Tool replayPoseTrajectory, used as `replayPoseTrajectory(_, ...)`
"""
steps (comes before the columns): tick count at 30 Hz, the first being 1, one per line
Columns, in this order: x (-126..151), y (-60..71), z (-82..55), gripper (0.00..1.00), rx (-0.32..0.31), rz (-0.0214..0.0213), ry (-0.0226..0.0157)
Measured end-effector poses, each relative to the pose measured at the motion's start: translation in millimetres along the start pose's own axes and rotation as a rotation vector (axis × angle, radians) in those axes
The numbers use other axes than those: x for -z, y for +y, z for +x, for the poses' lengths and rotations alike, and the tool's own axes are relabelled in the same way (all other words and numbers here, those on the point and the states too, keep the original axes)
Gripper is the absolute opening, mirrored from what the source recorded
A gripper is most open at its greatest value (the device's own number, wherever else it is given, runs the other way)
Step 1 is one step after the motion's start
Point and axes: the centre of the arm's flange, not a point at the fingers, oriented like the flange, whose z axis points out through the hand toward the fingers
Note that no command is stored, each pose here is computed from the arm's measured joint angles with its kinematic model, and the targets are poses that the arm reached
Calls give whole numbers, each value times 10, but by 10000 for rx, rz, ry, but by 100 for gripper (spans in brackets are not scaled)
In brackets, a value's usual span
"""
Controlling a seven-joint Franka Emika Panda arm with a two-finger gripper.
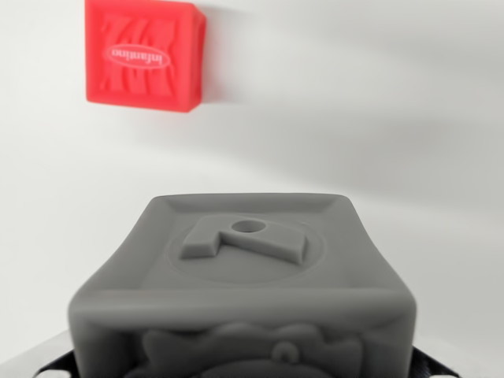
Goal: Destack cube
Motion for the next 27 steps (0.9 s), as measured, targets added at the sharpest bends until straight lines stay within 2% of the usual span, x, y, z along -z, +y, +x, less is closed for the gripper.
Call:
replayPoseTrajectory(10,-14,192,-3,0,146,-12,-7)
replayPoseTrajectory(27,-37,523,-2,0,396,-7,-8)
